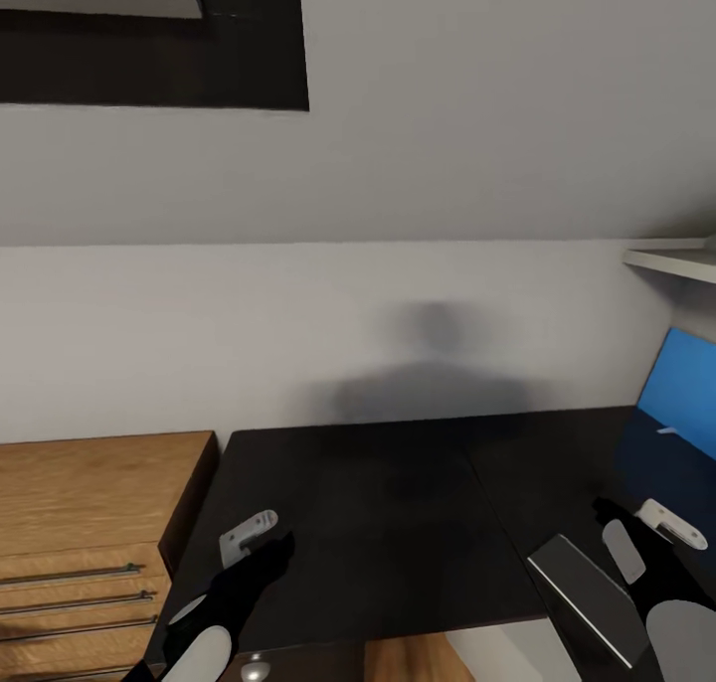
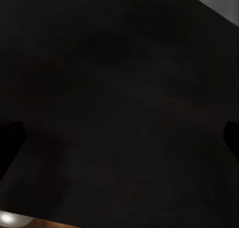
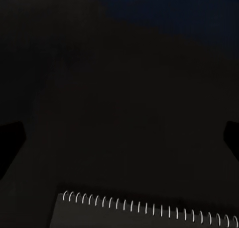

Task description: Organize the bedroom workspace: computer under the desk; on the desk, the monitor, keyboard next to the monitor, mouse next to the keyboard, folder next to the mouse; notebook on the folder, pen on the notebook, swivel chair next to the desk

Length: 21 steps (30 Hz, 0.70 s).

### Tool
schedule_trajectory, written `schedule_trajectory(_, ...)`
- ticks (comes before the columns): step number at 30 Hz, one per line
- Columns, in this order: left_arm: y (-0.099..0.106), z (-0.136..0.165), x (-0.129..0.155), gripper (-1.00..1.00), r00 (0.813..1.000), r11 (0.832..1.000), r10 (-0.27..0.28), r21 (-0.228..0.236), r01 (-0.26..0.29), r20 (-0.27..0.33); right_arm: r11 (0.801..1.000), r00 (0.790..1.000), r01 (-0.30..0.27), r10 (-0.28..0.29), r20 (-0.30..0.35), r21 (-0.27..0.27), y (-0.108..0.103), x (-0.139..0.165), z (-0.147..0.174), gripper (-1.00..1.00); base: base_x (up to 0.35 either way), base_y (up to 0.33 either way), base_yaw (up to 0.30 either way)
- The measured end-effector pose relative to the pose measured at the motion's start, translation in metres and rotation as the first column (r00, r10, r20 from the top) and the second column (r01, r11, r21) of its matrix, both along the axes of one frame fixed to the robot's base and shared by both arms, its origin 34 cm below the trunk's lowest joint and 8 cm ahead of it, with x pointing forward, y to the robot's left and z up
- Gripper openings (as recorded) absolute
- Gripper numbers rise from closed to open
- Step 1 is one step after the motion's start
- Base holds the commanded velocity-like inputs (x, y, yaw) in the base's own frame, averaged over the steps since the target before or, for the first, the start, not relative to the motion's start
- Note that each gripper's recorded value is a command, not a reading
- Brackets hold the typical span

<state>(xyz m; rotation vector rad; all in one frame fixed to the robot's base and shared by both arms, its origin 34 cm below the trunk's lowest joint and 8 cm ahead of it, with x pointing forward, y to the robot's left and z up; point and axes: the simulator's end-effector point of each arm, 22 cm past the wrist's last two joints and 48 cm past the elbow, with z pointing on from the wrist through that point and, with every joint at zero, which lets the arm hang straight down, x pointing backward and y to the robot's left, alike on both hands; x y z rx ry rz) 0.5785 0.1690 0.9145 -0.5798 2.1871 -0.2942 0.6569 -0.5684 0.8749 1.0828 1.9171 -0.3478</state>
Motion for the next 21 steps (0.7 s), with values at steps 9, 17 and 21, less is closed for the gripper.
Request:
schedule_trajectory(9, -0.001, -0.011, 0.001, 1.00, 1.000, 1.000, -0.002, 0.001, 0.002, -0.001, 0.999, 0.995, -0.003, 0.008, -0.097, 0.050, 0.011, -0.020, -0.052, 1.00, 0.000, 0.000, 0.000)
schedule_trajectory(17, -0.005, -0.022, 0.001, 1.00, 1.000, 1.000, -0.012, -0.001, 0.012, -0.003, 0.998, 0.986, 0.023, -0.014, -0.165, 0.053, -0.008, -0.043, -0.080, 1.00, 0.000, 0.000, 0.000)
schedule_trajectory(21, -0.008, -0.027, 0.001, 1.00, 1.000, 1.000, -0.019, 0.000, 0.019, -0.004, 0.998, 0.986, 0.020, -0.010, -0.169, 0.057, -0.009, -0.044, -0.088, 1.00, 0.000, 0.000, 0.000)
